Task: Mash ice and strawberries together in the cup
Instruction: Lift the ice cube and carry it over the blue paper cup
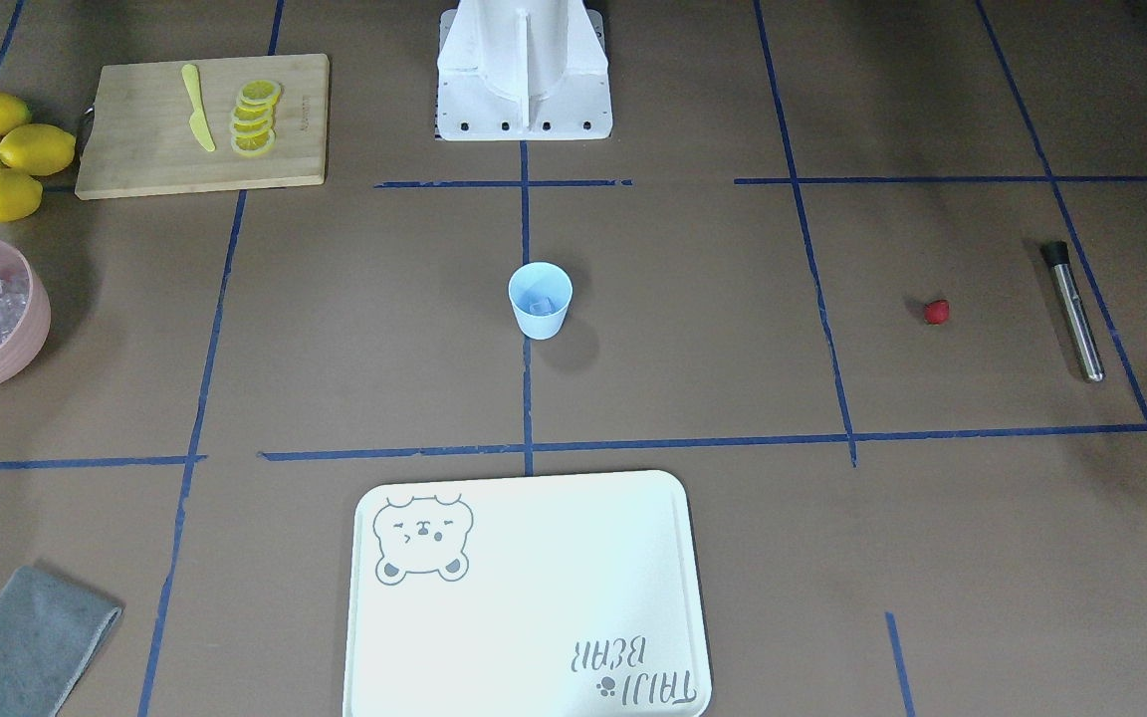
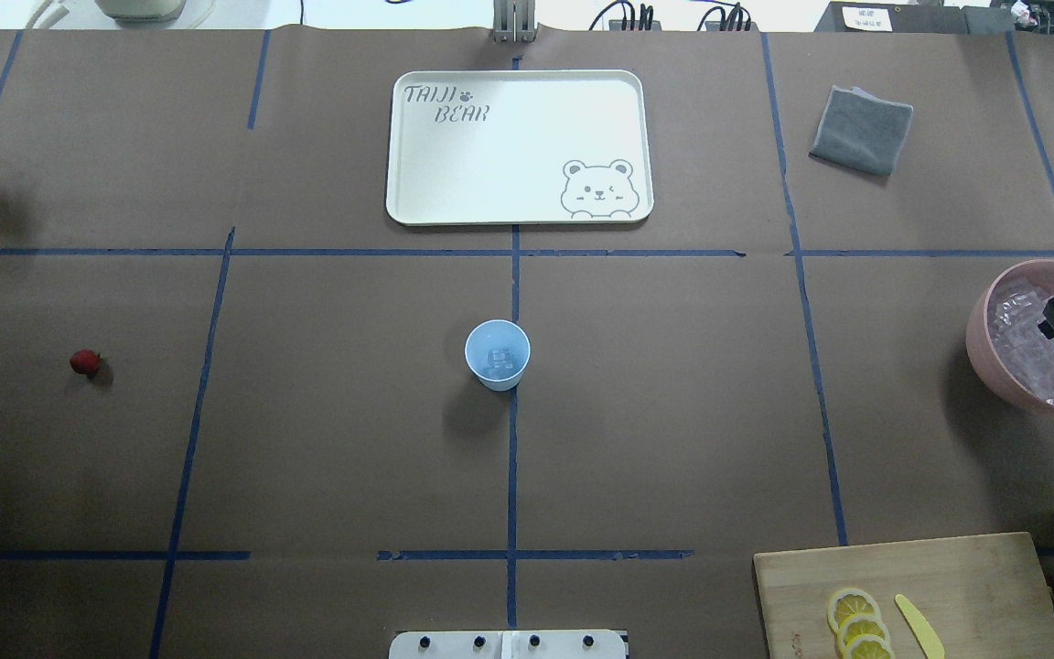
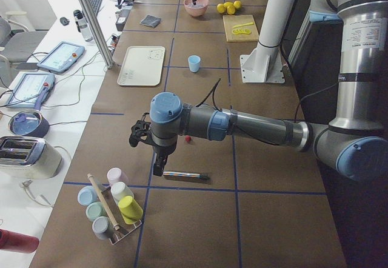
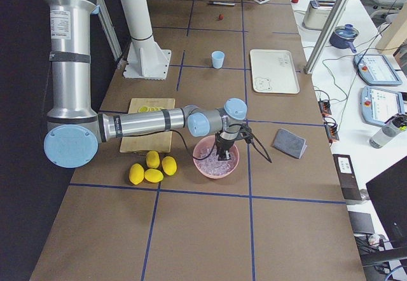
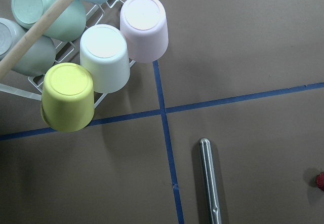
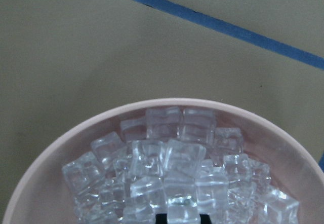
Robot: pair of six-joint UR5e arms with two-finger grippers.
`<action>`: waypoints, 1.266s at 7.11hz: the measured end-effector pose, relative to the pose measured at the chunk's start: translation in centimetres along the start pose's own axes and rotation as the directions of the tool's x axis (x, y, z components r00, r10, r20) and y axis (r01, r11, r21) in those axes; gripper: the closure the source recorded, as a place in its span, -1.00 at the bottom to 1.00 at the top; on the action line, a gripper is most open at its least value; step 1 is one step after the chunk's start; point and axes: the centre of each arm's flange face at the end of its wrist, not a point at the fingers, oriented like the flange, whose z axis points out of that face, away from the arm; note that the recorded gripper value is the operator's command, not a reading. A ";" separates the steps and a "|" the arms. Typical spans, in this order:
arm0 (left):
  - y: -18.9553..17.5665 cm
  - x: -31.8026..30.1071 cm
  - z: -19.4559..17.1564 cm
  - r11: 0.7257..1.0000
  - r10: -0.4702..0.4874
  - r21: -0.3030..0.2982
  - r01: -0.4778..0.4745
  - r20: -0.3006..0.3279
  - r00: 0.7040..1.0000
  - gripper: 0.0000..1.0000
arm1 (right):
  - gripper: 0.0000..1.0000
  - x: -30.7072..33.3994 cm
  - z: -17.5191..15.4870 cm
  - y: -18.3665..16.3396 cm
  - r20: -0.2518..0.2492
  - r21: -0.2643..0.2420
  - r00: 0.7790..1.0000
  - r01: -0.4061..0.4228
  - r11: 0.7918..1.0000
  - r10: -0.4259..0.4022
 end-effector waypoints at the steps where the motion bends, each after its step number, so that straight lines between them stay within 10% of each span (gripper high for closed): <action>1: 0.0 0.0 0.0 1.000 0.000 0.000 0.000 -0.002 1.000 -1.00 | 1.00 -0.4 -0.7 0.6 0.001 0.010 1.000 0.006 1.000 -0.006; 5: 0.1 0.2 -0.1 1.000 0.001 0.001 -0.001 -0.008 1.000 -1.00 | 1.00 -5.7 -11.5 1.2 0.016 0.129 1.000 -0.020 0.991 0.018; 9: 0.2 0.2 0.1 1.000 0.006 -0.001 -0.006 -0.008 1.000 -1.00 | 1.00 -32.7 -16.7 -7.0 0.111 0.097 0.975 -0.202 0.975 0.192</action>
